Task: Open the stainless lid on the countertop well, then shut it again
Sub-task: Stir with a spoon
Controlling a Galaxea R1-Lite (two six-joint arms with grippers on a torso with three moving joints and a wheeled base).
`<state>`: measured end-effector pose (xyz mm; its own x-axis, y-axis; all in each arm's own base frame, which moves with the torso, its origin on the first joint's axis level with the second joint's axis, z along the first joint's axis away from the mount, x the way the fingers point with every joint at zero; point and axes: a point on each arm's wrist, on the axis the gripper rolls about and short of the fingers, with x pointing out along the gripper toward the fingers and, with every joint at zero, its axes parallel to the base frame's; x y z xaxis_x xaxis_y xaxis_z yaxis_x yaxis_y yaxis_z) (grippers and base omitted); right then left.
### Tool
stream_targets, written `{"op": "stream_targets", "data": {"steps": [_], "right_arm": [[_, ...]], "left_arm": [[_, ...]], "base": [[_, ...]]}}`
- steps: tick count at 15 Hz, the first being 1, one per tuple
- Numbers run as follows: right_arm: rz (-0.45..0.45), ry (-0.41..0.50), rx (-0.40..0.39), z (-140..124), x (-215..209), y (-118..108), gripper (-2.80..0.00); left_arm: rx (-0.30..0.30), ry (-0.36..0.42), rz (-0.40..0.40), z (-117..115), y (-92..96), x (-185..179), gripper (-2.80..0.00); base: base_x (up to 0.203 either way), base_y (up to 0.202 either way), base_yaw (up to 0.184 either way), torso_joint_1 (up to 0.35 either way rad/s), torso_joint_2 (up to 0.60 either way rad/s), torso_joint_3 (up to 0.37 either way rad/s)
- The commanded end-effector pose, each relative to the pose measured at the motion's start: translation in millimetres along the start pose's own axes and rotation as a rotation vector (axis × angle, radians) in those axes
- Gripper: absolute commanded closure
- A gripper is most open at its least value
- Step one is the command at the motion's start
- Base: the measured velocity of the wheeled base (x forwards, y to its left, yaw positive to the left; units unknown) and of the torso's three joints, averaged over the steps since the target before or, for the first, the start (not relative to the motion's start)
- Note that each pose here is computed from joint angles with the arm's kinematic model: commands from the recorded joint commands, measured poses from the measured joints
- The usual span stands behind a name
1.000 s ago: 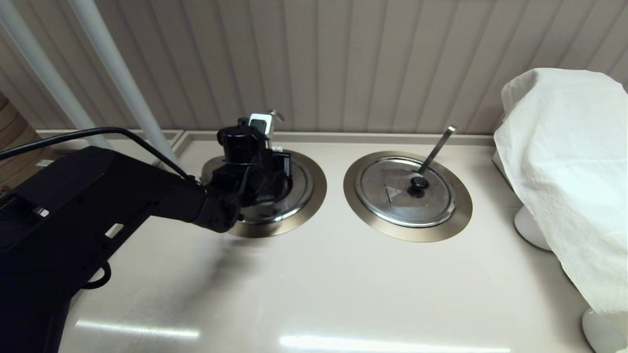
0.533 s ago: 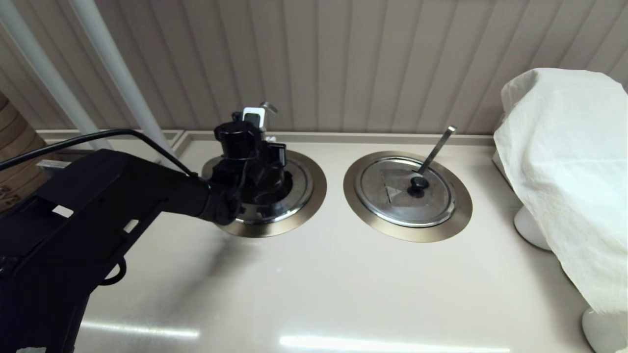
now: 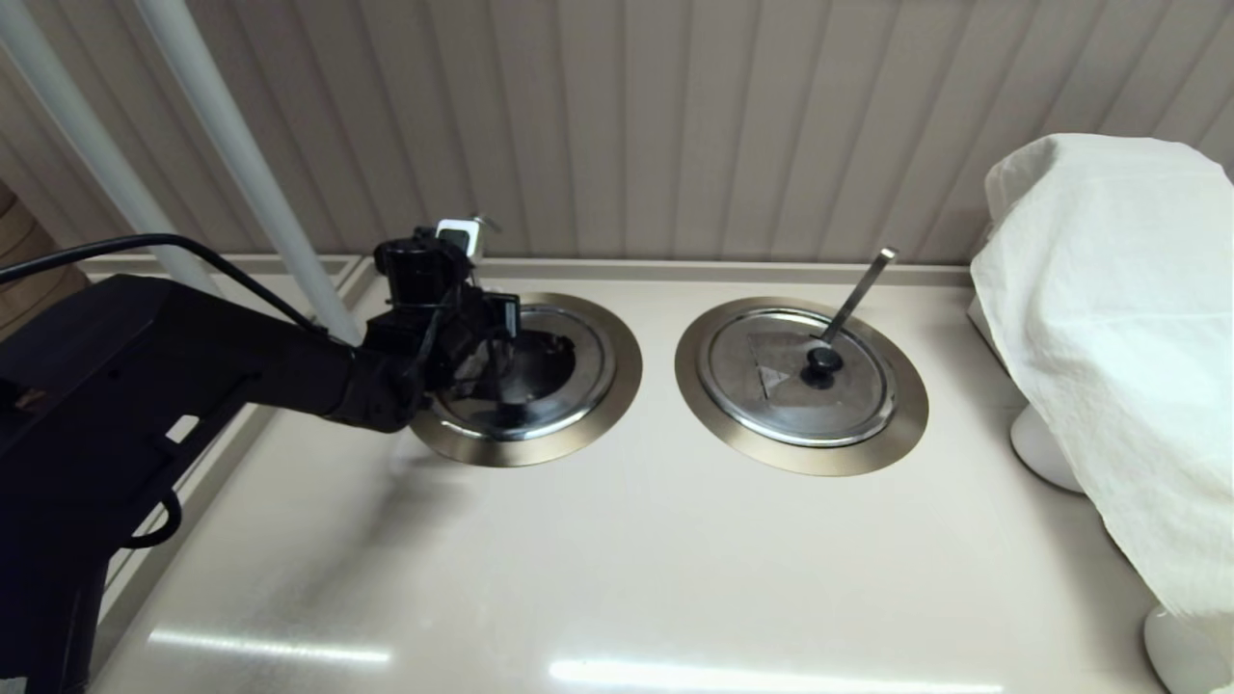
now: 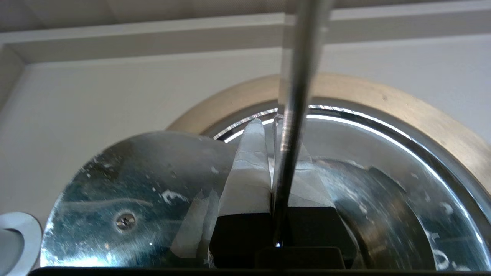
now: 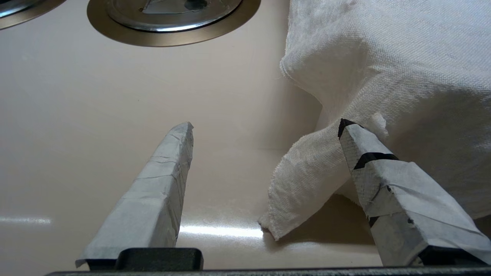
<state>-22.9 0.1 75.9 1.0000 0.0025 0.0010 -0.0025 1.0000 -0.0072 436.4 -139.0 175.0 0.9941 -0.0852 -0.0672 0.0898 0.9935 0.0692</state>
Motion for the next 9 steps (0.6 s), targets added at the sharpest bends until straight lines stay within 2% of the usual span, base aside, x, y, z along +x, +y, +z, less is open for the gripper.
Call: {"op": "stream_targets", "data": {"steps": [1, 5, 9], "right_arm": [[0.001, -0.001, 0.0, 0, 0, 0, -2.8], [0.001, -0.001, 0.0, 0, 0, 0, -2.8], [0.001, -0.001, 0.0, 0, 0, 0, -2.8]], "left_arm": [[0.004, 0.009, -0.067, 7, -8.5, -15, 0.0], [0.014, 0.037, -0.132, -5, -34.8, -16, 0.0], [0.007, 0.022, -0.117, -7, -44.8, -7, 0.0]], "base": [[0.0, 0.0, 0.0, 0.0, 0.0, 0.0], [0.0, 0.0, 0.0, 0.0, 0.0, 0.0], [0.0, 0.0, 0.0, 0.0, 0.0, 0.0]]}}
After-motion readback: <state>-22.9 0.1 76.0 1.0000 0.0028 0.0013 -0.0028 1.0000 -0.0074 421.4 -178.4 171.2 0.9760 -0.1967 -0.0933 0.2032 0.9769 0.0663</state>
